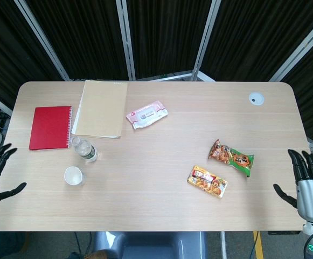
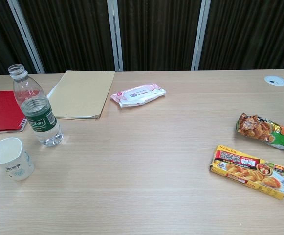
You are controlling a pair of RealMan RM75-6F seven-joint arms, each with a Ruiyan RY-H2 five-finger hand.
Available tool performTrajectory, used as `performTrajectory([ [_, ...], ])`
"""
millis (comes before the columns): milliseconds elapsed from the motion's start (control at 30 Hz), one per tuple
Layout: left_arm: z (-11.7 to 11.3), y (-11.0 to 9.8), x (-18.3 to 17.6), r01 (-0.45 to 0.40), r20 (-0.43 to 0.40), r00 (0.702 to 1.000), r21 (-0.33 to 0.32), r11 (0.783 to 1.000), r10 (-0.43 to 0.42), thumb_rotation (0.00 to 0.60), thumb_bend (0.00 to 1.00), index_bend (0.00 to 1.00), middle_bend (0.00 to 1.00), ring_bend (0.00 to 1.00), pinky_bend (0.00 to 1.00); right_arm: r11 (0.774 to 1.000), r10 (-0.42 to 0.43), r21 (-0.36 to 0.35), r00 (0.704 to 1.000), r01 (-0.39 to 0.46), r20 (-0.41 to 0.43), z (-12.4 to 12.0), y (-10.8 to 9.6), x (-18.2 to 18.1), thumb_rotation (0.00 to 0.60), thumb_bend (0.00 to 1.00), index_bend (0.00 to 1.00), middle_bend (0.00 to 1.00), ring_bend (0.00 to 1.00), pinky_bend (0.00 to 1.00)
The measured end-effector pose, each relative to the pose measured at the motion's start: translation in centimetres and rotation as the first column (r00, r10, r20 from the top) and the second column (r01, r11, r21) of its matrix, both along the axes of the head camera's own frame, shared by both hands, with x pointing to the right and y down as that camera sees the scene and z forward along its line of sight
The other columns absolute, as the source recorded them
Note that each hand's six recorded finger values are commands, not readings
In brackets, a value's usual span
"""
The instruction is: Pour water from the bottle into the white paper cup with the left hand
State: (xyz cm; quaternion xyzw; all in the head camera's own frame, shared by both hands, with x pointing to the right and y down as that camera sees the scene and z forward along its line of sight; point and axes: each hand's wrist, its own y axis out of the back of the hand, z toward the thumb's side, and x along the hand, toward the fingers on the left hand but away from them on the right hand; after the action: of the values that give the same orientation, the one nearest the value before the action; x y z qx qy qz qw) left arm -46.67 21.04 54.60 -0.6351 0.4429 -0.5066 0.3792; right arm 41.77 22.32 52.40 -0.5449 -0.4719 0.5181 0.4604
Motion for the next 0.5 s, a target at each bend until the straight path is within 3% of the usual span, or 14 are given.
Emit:
performTrajectory([
  [300,0.5,-0.1,0.2,0.007,-0.050,0.999,-0.024,1.000,-0.008,0.600,0.00,0.00,0.00,0.00,0.00,1.000,0.006,-0.008,1.000,-0.006,0.018,0.1,-0.1,0.1,0.600,0.00,0.00,0.00,0.00,0.00],
  [500,2.9,-1.3,1.1,0.030,-0.184,0.982,-0.088,0.996,-0.046,0.600,0.00,0.00,0.00,0.00,0.00,1.000,0.017,-0.022,1.000,-0.016,0.025,0.5,-0.5,0.0,0.600,0.00,0.00,0.00,0.00,0.00],
])
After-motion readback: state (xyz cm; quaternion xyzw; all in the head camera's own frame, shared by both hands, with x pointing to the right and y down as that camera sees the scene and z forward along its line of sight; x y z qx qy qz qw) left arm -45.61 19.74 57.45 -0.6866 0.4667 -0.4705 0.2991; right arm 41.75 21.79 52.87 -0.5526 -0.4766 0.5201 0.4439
